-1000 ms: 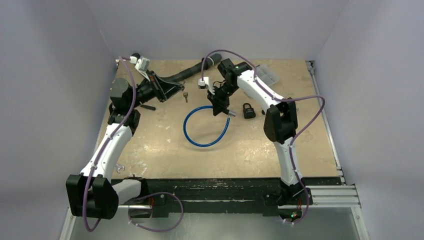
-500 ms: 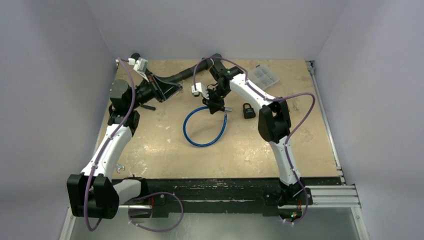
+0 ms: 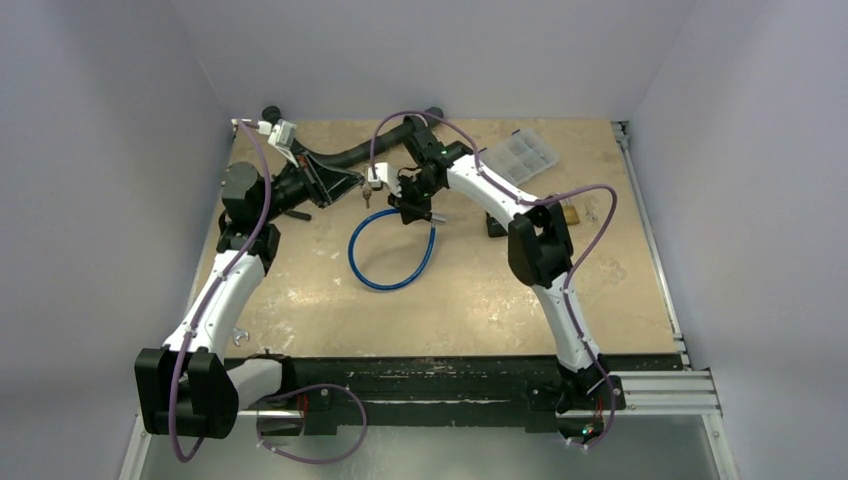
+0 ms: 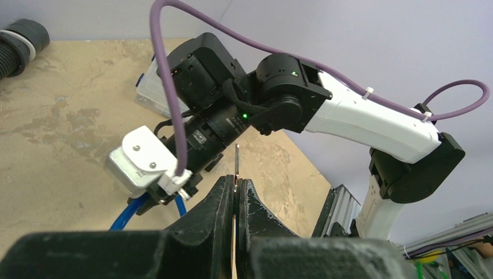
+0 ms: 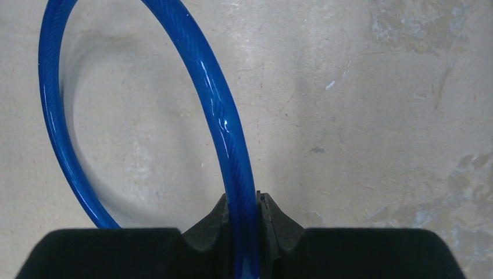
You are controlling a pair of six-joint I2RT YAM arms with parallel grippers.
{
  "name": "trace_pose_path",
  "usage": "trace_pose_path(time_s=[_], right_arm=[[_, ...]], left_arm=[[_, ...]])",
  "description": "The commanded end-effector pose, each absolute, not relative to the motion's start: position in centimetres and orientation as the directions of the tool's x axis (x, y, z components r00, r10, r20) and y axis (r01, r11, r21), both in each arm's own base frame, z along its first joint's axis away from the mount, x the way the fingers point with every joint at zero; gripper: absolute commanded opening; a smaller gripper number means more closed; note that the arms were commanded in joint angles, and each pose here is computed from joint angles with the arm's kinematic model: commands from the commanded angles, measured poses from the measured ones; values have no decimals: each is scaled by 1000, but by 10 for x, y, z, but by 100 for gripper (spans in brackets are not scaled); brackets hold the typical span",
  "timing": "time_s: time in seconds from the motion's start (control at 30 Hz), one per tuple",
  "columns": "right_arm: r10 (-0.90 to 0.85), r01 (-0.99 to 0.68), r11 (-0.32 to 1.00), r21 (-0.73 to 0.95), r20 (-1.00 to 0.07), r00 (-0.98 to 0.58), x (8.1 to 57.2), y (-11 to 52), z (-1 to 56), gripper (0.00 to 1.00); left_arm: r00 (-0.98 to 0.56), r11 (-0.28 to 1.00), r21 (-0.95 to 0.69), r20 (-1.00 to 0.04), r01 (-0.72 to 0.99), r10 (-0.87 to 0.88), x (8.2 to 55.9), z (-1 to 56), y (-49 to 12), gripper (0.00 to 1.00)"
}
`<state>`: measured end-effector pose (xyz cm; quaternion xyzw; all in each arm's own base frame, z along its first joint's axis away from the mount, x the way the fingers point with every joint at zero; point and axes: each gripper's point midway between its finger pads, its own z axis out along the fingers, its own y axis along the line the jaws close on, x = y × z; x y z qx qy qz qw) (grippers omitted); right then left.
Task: Lock with the key
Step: Place the lock at the center of the board.
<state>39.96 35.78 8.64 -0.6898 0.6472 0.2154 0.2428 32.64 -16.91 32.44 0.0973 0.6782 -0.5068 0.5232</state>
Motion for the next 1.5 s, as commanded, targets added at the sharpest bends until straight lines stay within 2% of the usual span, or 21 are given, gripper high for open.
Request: trace_pose_path(time_s=[0.0, 0.23, 0.37, 0.6, 0.7, 0.97, 1.33, 1.47], right_arm=[[-710, -993, 122, 9, -698, -93, 413, 381, 101, 0], [-591, -916, 357, 185, -714, -375, 419, 371, 91, 0], [-528, -859, 453, 237, -705, -473, 430, 363, 84, 0], [-509, -838, 492, 237, -702, -498, 444, 352, 77, 0], [-491, -825, 513, 237, -708, -508, 457, 346, 77, 8], [-443, -802, 539, 259, -722, -531, 469, 351, 79, 15], [-400, -774, 561, 292, -723, -563, 469, 354, 88, 50], [-374, -769, 566, 296, -739, -560, 470, 355, 106, 71]], left_arm=[[-377, 465, -549, -828, 695, -415, 322, 342, -166, 0], [-375, 445, -573, -806, 688, -457, 321, 350, -161, 0], [-370, 445, -567, -810, 693, -455, 322, 350, -161, 0], [-370, 443, -560, -815, 700, -446, 320, 348, -161, 0], [-377, 442, -567, -812, 695, -446, 320, 345, -162, 0], [-376, 442, -560, -816, 701, -438, 321, 342, -162, 0], [-381, 440, -551, -825, 709, -418, 321, 340, -163, 0], [-374, 439, -542, -830, 717, -414, 321, 342, -164, 0]])
